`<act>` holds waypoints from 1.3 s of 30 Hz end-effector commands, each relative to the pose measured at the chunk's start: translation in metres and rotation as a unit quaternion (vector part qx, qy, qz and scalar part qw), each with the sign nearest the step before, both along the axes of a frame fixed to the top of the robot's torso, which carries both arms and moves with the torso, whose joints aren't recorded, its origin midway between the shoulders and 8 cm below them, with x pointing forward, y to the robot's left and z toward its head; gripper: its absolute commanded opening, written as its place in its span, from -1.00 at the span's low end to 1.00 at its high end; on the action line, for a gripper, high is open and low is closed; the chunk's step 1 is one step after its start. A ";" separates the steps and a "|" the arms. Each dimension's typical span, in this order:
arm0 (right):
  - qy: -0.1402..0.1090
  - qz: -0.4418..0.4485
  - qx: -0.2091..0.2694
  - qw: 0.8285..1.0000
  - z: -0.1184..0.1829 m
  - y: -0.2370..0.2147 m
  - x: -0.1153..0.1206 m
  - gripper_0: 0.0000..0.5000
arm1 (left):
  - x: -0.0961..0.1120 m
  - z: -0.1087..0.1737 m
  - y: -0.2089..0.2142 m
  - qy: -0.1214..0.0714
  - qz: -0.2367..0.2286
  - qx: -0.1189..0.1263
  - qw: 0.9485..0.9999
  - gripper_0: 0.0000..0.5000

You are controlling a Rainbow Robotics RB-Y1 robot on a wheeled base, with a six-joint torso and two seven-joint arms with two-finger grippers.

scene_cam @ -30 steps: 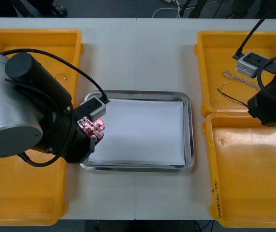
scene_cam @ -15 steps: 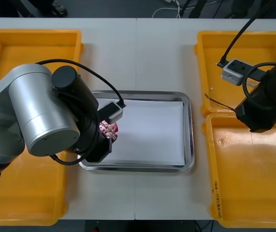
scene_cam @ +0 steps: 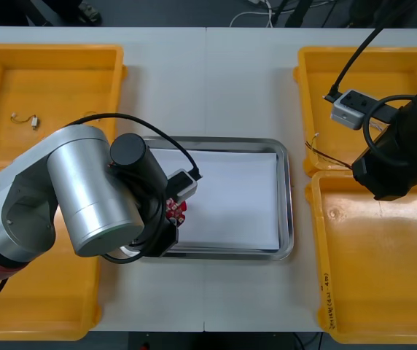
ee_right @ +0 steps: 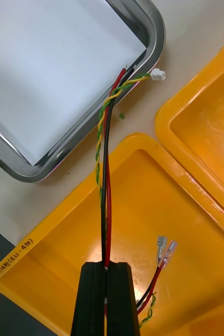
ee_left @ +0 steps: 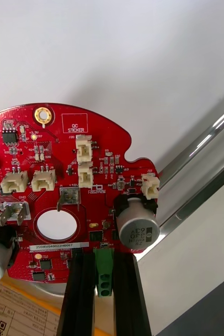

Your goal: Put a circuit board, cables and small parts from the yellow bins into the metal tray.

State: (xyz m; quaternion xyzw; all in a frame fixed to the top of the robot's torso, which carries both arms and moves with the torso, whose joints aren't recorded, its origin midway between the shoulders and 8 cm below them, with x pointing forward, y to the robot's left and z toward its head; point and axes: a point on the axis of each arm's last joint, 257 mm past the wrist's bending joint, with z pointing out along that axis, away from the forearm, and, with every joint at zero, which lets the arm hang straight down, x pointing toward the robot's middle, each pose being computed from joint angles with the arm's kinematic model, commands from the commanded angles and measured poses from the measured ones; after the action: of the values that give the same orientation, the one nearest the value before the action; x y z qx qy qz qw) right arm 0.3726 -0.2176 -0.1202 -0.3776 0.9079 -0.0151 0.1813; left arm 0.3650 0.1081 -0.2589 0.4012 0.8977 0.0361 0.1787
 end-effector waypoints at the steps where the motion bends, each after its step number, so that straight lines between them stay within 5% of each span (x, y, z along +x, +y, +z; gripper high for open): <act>1: -0.021 0.039 -0.003 0.999 0.010 0.017 0.002 -1.00 | 0.010 0.005 -0.010 -0.016 0.047 -0.024 0.998 -1.00; 11: -0.014 0.037 0.003 0.999 0.005 0.021 0.000 -1.00 | 0.020 -0.017 -0.009 -0.016 0.055 -0.047 0.997 -1.00; 39: -0.004 0.029 0.008 1.000 0.002 0.021 0.000 -1.00 | 0.009 -0.045 0.017 -0.006 0.066 -0.044 0.997 -1.00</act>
State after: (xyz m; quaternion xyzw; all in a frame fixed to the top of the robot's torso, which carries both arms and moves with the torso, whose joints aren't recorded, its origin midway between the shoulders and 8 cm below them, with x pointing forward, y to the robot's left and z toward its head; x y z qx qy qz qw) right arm 0.3727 -0.2068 -0.1234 -0.3818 0.9057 -0.0046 0.1842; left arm 0.3772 0.1145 -0.2986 0.3561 0.9131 0.0040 0.1984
